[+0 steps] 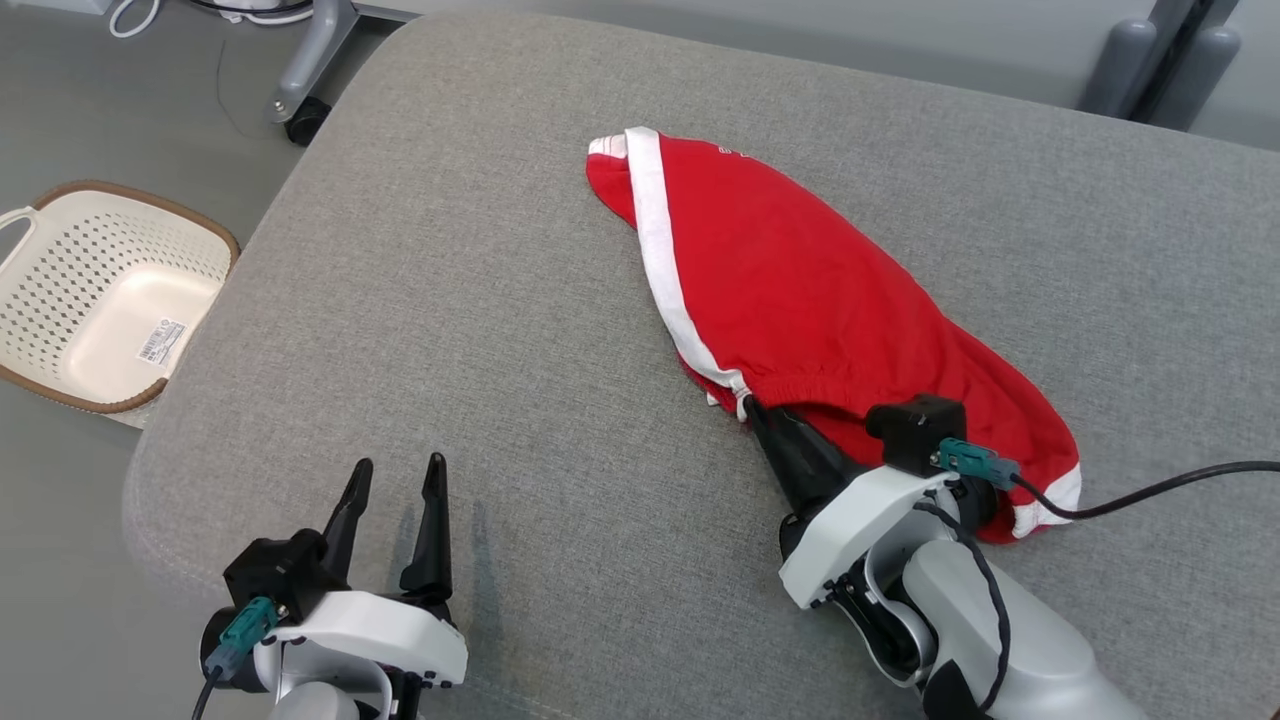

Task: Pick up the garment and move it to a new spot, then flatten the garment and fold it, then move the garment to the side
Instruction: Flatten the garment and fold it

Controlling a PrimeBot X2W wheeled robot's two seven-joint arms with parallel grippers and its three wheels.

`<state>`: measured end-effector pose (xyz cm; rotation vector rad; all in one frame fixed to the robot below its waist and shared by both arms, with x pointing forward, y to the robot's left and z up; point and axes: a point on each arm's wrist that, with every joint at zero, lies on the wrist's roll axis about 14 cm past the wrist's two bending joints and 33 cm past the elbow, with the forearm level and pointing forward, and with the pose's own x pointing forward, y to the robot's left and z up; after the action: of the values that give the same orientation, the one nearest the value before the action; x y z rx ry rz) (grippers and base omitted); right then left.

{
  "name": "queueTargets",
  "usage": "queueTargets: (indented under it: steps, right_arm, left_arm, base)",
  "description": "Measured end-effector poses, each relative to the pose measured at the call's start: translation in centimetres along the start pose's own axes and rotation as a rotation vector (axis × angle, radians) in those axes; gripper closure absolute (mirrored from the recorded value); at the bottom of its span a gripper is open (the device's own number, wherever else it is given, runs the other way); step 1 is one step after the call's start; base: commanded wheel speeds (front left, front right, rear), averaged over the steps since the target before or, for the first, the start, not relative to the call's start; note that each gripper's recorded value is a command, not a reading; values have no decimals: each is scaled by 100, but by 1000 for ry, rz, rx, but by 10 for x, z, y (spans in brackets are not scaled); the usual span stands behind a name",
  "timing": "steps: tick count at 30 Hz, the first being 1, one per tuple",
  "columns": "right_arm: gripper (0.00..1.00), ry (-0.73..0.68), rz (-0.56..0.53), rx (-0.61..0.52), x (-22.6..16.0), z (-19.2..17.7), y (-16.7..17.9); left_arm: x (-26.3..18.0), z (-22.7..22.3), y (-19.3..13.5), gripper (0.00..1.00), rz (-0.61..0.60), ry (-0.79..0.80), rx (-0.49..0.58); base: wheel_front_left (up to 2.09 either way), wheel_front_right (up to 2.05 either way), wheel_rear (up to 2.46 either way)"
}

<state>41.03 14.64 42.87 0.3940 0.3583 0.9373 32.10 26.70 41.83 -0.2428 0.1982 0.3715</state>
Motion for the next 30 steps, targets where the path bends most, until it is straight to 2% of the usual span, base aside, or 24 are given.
queueTargets:
  steps: [1, 2, 9, 15, 22, 30]
  right_arm:
    - [95, -8, -4, 2, 0, 2, -1]
    - [100, -8, -4, 2, 0, 2, -1]
    - [100, -93, -71, 46, -18, 24, -15]
    - [100, -184, -162, 76, -53, 48, -34]
    - [100, -209, -309, 17, -124, 60, -76]
    - [100, -126, -442, -72, -194, 54, -111]
  left_arm:
    - [1, 0, -1, 0, -3, 0, 0]
    - [1, 0, -1, 0, -3, 0, 0]
    - [6, 0, -8, 0, -28, -3, 3]
    - [13, -2, -31, 0, -105, 0, 13]
    - [22, -2, -84, 0, -262, -6, 19]
    - [19, -9, -143, 0, -431, 18, 24]
  base:
    - [0, 0, 0]
    - [0, 0, 0]
    - [0, 0, 0]
    - [0, 0, 0]
    - [0, 0, 0]
    - [0, 0, 0]
